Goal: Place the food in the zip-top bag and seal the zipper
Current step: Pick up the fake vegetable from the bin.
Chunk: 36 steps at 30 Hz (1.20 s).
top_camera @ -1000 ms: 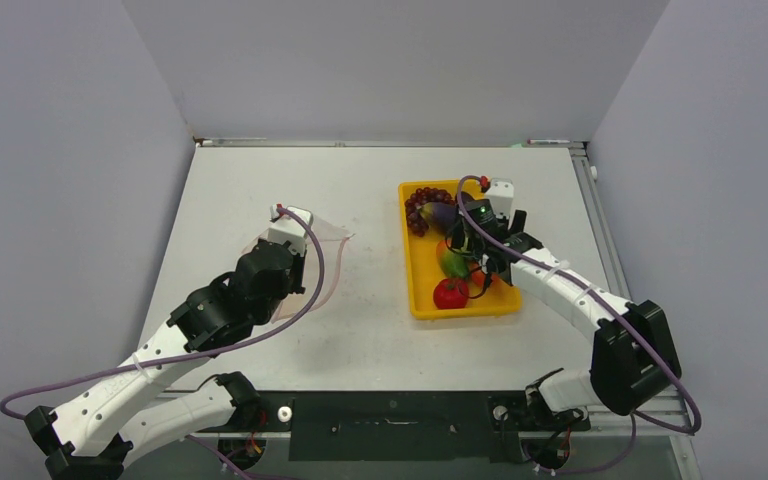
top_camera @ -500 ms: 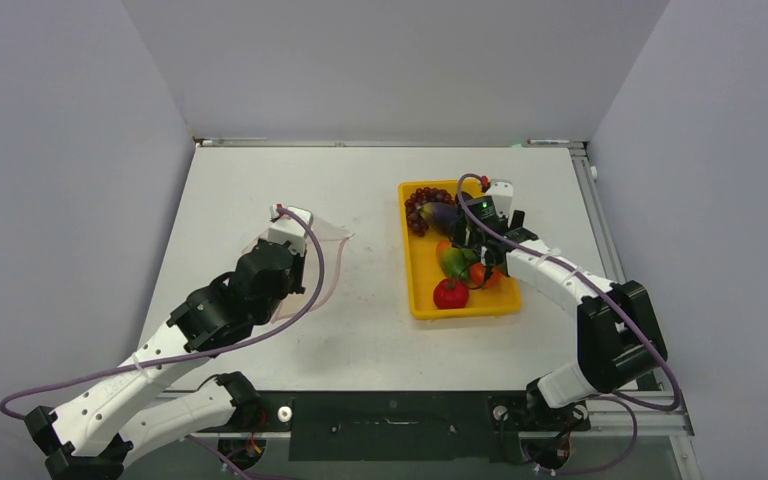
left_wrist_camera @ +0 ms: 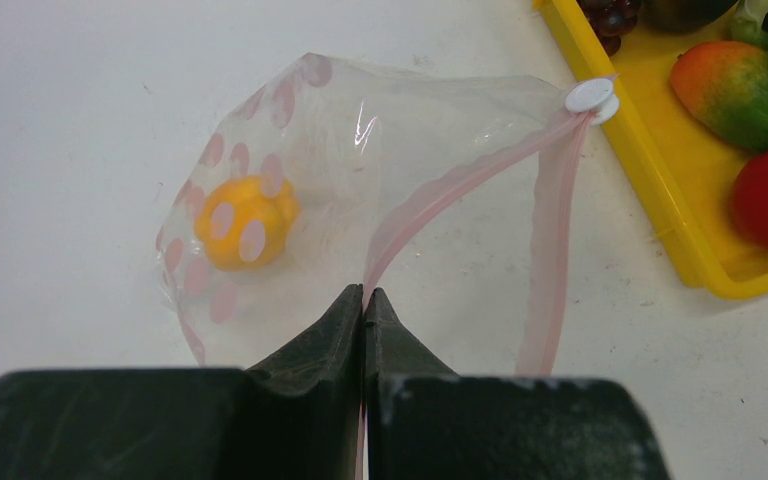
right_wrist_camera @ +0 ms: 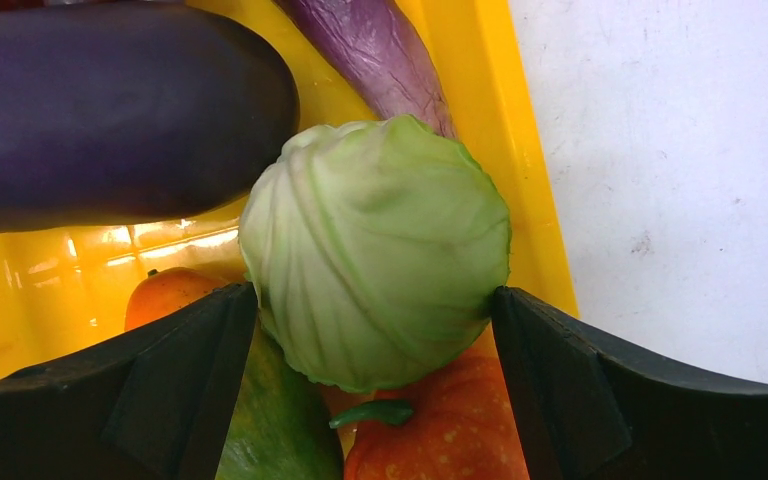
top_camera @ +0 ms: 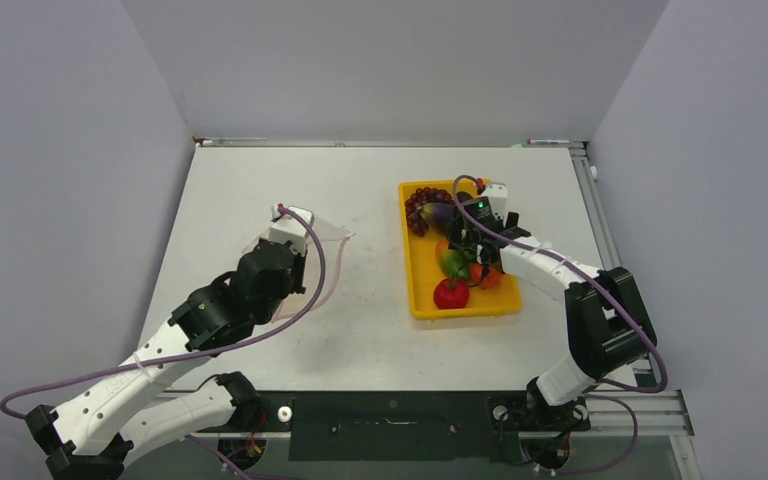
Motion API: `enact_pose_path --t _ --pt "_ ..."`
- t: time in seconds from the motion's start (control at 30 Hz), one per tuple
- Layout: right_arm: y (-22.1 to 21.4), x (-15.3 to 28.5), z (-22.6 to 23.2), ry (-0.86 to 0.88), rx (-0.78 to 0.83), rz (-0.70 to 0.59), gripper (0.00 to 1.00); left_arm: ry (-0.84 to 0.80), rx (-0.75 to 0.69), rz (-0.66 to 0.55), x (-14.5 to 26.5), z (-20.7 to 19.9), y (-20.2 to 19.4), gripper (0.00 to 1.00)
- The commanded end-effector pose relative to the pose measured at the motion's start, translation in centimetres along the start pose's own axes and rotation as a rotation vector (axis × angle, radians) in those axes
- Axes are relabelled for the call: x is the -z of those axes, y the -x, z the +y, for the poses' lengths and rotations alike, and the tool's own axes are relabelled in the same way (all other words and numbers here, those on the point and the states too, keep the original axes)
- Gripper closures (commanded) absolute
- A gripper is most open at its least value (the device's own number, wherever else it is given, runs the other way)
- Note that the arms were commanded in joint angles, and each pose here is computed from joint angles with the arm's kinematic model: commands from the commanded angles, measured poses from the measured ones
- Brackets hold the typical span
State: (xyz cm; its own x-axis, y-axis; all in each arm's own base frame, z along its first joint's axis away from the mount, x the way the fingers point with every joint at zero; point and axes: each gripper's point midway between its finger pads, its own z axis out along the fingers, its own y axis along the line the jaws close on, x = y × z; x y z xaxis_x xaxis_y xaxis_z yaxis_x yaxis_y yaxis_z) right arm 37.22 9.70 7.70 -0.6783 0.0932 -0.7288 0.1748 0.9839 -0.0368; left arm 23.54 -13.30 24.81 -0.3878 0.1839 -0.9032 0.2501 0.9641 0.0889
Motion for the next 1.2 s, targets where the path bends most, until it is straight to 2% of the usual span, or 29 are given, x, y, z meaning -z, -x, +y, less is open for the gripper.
enact_pose_path --t 0.0,0.13,0.27,0.5,0.7,0.77,0.9,1.17 --pt "1.7 -0.6 0.9 0.028 -0.031 -0.041 0.1 -0.006 0.029 -0.047 -0.2 -0.2 1.4 1.0" --pt "1.6 -0.8 1.1 0.035 -0.032 -0.04 0.08 -0.007 0.027 -0.046 -0.2 -0.2 1.4 1.0" --pt "1.3 -1.2 0.8 0.019 -0.027 -0.037 0.0 -0.007 0.026 -0.043 -0.2 -0.2 1.3 1.0" --pt "0.9 -1.5 0.7 0.018 -0.02 -0.026 0.25 -0.007 0.025 -0.042 -0.3 -0.3 1.3 1.0" --pt "1.1 -1.4 0.9 0.034 -0.025 -0.029 0.62 -0.009 0.024 -0.041 -0.3 -0.3 1.3 1.0" --pt "1.4 -1.2 0.9 0.037 -0.027 -0.033 0.72 -0.008 0.024 -0.041 -0.3 -0.3 1.3 1.0" --pt "1.8 -0.6 0.8 0.039 -0.033 -0.046 0.78 -0.008 0.025 -0.042 -0.3 -0.3 1.3 1.0" --pt "3.4 1.1 0.5 0.055 -0.059 -0.091 0.78 -0.011 0.025 -0.042 -0.2 -0.3 1.3 1.0"
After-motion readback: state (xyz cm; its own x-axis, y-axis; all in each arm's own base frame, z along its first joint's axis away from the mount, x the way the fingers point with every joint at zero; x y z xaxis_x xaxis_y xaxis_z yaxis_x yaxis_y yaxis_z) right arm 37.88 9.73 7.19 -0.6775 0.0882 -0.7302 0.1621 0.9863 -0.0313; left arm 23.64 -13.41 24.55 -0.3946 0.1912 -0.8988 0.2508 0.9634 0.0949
